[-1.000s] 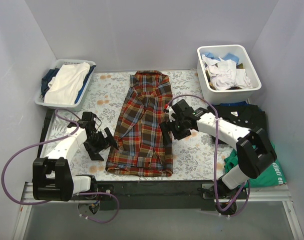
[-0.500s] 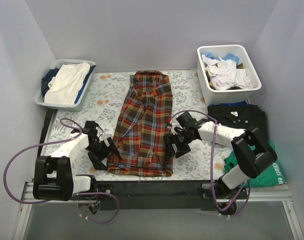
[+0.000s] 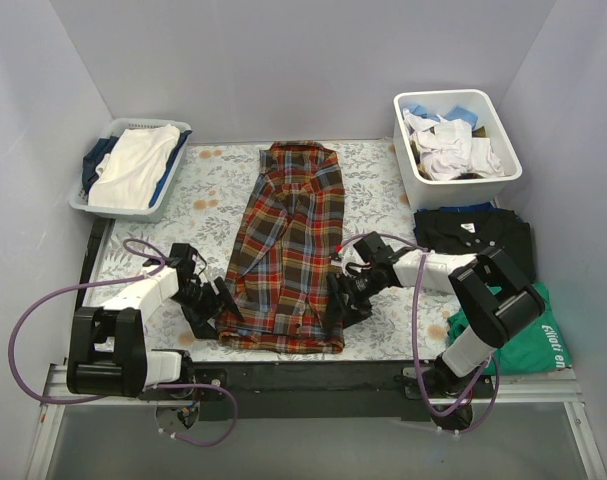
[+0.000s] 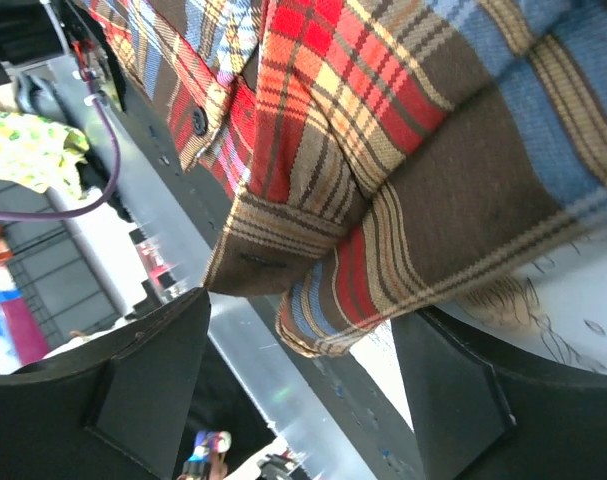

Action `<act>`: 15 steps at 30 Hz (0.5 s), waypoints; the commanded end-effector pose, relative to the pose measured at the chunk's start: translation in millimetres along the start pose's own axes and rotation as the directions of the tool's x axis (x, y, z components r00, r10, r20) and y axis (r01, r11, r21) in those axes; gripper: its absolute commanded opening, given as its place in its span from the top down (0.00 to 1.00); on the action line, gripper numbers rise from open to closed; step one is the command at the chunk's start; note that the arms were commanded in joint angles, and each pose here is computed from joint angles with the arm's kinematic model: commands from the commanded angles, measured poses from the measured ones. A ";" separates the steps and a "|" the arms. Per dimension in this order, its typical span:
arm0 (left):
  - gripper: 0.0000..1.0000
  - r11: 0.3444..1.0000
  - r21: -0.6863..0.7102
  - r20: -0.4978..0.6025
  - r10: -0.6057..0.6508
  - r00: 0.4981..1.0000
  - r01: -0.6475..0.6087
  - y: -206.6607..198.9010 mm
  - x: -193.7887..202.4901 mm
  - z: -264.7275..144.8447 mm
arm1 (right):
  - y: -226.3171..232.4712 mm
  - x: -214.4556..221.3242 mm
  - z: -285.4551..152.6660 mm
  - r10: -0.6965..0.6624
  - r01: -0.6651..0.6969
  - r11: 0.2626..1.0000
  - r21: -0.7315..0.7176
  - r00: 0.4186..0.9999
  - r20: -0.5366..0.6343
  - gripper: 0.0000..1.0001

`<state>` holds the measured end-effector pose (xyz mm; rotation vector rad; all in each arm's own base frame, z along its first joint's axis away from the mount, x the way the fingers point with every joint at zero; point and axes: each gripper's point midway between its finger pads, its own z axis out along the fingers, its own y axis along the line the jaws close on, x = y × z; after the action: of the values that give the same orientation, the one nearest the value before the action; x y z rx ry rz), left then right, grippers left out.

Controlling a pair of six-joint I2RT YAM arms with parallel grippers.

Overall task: Fold and stack the long sleeve shirts
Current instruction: Fold the shirt

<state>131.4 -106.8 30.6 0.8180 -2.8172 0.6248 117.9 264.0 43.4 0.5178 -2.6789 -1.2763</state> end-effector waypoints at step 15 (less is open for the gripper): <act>0.59 0.985 0.142 -0.008 0.097 0.995 -0.095 -36.9 -7.4 -12.3 | -17.6 -25.0 12.0 0.052 -0.054 0.995 0.088 0.998 0.028 0.71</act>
<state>141.3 -115.9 38.9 0.7591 -2.8161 0.7269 131.3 271.2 26.4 0.4275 -2.6956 -1.2051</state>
